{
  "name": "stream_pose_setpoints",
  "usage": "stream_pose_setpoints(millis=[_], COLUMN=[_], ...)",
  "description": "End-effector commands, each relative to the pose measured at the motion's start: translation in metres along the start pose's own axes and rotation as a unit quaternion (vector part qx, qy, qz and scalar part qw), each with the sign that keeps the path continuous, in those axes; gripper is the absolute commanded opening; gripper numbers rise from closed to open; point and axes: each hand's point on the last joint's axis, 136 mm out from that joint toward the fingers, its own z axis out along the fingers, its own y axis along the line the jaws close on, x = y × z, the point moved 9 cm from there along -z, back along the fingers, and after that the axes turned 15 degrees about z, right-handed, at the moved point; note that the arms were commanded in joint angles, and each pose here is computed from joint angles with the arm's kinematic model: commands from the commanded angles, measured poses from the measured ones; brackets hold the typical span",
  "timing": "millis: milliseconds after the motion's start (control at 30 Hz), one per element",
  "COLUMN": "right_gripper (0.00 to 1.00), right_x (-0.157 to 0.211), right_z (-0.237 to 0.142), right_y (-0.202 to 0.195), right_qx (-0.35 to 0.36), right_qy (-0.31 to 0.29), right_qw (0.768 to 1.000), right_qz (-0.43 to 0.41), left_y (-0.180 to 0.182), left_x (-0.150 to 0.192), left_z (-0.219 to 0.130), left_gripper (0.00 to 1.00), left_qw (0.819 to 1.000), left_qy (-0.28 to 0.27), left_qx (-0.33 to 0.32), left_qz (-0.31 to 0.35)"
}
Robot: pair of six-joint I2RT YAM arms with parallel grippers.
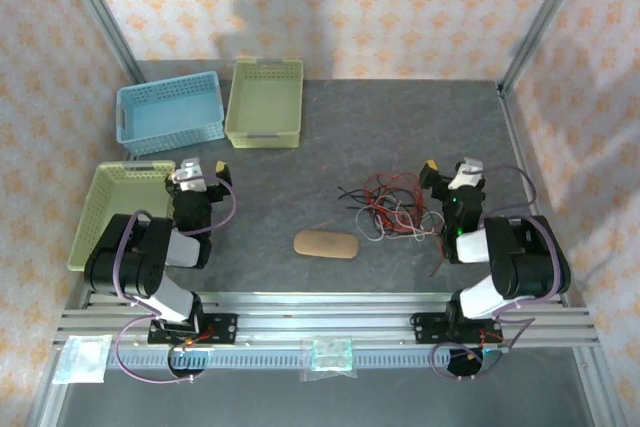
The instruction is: Untangle the cables
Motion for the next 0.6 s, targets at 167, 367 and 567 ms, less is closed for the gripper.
stream_pose_setpoints(millis=[167, 367, 567], right_gripper=[1.0, 1.0, 1.0], right_x=[-0.0027, -0.0032, -0.0031], right_z=[0.0011, 0.0013, 0.0013], right_y=[-0.0009, -0.0007, -0.0006], right_qx=[0.006, 0.005, 0.005], right_qy=[-0.008, -0.009, -0.008], right_qw=[1.0, 1.0, 1.0], right_qz=[-0.002, -0.002, -0.001], left_y=[0.0001, 0.0009, 0.0019], left_x=[-0.0053, -0.0058, -0.0052], left_z=[0.0019, 0.0025, 0.003], left_gripper=[0.99, 1.0, 1.0], left_qw=[1.0, 1.0, 1.0], left_qy=[-0.014, -0.014, -0.011], left_qx=[0.009, 0.004, -0.001], left_qz=[-0.004, -0.006, -0.009])
